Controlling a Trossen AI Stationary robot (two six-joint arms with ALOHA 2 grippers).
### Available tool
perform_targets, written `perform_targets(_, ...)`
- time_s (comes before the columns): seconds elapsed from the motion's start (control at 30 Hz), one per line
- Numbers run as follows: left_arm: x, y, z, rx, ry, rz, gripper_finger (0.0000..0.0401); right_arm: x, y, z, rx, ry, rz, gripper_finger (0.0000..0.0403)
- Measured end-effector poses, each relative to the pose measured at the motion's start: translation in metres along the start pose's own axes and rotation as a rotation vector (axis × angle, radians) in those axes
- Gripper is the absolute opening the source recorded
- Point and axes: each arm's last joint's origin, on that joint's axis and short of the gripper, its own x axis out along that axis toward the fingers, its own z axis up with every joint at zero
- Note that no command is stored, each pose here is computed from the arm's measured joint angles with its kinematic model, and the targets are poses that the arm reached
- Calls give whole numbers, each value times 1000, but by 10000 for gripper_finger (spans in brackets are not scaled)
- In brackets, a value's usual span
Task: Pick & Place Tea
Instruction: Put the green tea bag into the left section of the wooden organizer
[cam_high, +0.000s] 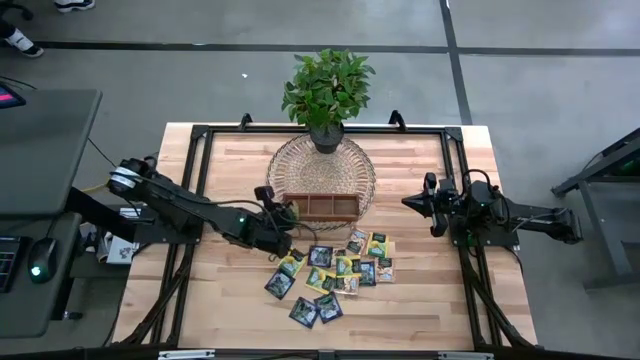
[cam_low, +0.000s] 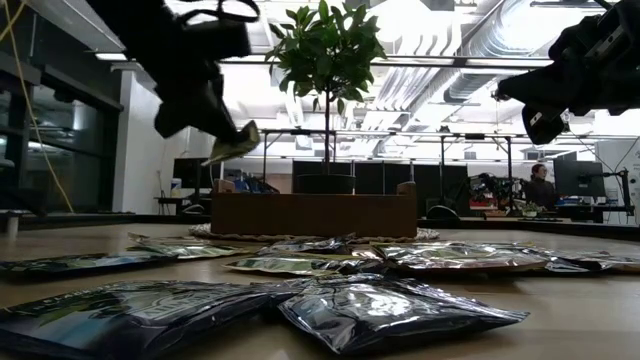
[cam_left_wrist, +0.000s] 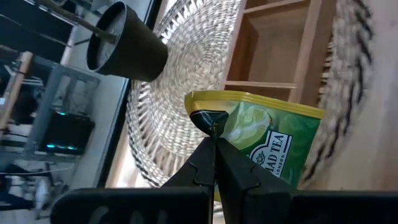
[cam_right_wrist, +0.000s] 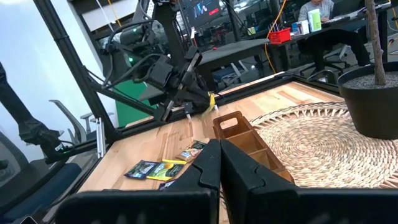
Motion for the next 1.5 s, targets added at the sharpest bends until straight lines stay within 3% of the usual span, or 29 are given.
perform_targets(0.3, 24, -2, 22, -19, 31, 81, 0, 0, 0, 0, 0, 0, 0, 0)
perform_targets(0.6, 49, -6, 17, -1, 102, 105, 0, 0, 0, 0, 0, 1, -1, 0)
perform_targets(1.5, 70, -11, 10, 33, 185, 38, 10, 0, 0, 0, 0, 1, 0, 0)
